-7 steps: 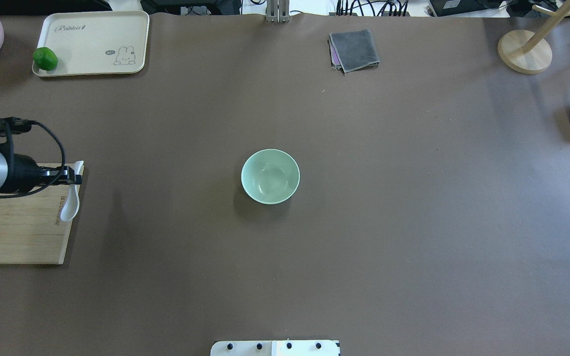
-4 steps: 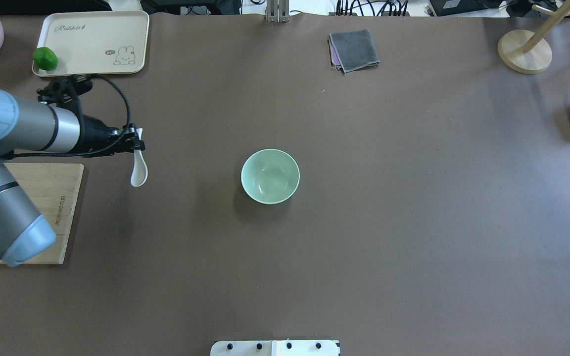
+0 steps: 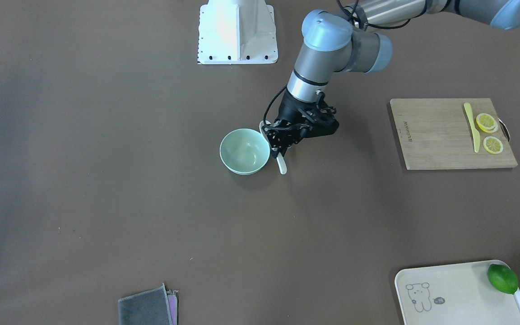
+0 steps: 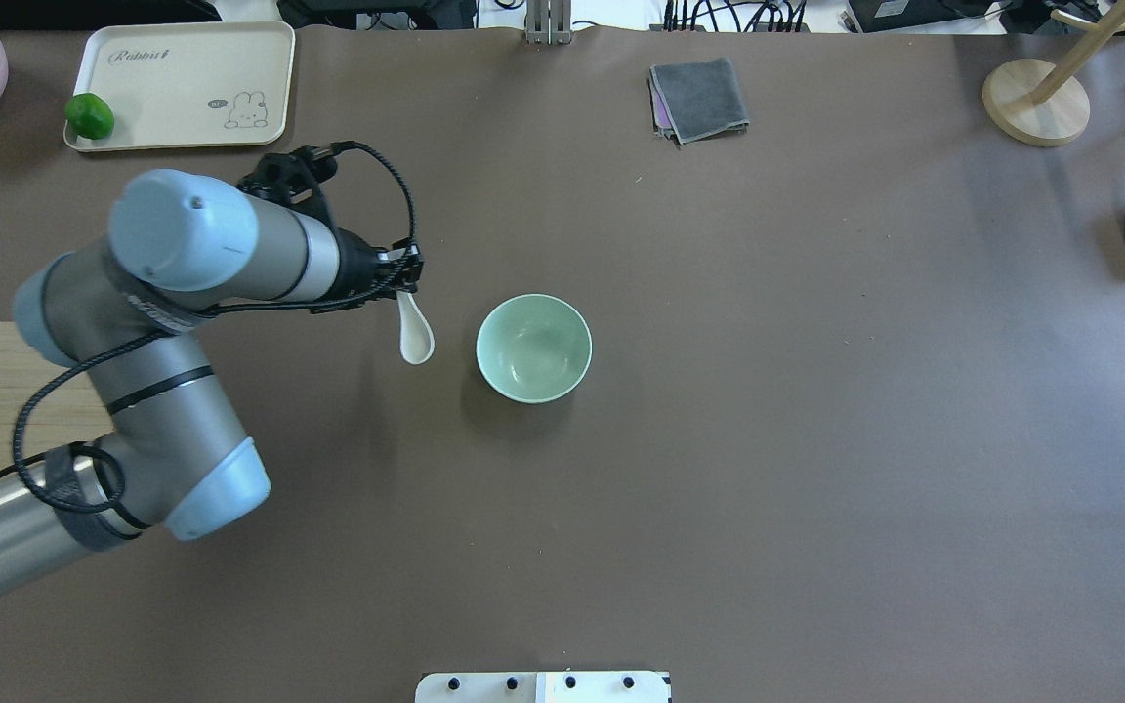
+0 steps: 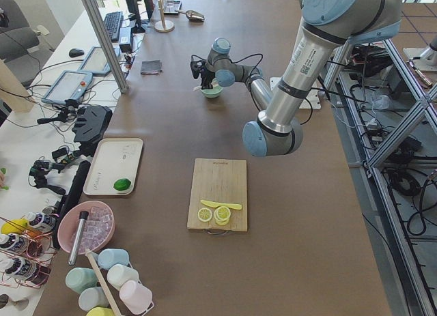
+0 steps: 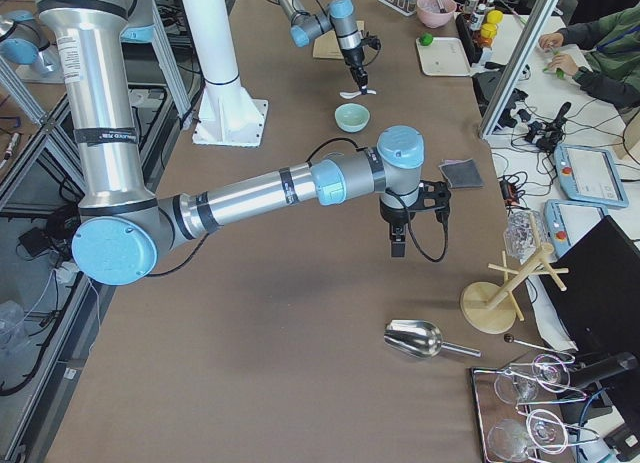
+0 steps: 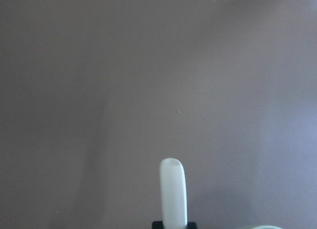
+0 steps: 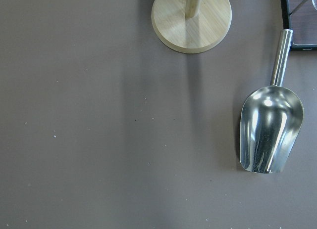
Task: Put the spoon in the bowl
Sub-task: 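Carry the spoon with the left gripper over the pale green bowl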
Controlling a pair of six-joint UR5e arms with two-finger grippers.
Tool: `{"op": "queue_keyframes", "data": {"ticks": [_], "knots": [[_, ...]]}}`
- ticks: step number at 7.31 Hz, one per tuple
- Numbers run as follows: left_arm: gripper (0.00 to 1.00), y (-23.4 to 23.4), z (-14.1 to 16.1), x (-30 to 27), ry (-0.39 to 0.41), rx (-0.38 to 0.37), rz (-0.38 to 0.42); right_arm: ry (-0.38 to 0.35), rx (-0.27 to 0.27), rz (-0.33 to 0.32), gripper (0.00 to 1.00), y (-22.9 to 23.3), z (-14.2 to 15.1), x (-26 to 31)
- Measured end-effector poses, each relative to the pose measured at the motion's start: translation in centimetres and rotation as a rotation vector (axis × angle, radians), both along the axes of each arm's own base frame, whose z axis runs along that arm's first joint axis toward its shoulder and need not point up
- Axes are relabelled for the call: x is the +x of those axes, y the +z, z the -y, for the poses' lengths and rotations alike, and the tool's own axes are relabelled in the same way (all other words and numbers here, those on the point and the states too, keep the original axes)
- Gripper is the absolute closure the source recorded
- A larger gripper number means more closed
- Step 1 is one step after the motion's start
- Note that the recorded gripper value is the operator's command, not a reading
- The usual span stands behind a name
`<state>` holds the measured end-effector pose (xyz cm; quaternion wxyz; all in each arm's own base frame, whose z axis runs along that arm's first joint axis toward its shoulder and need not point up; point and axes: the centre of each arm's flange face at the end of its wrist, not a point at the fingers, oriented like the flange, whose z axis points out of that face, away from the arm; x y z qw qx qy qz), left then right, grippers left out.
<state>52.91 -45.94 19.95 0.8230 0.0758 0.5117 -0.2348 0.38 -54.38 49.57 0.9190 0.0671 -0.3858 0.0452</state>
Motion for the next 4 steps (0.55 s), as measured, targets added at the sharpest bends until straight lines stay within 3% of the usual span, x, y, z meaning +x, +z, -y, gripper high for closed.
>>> {"op": "queue_keyframes", "data": {"ticks": [1, 2, 3, 4], "knots": [[0.74, -0.7, -0.4, 2.1, -0.017, -0.002, 0.008, 0.002, 0.000, 0.000, 0.00, -0.1, 0.0, 0.0], [0.29, -0.7, -0.7, 3.2, -0.023, -0.005, 0.016, 0.004, -0.001, 0.001, 0.00, -0.1, 0.0, 0.0], [0.02, -0.5, -0.9, 3.6, -0.022, -0.004, 0.021, 0.005, -0.002, 0.002, 0.00, -0.2, 0.0, 0.0], [0.02, -0.4, -1.1, 3.7, -0.017, 0.003, 0.025, 0.006, -0.002, 0.001, 0.00, -0.2, 0.0, 0.0]]}}
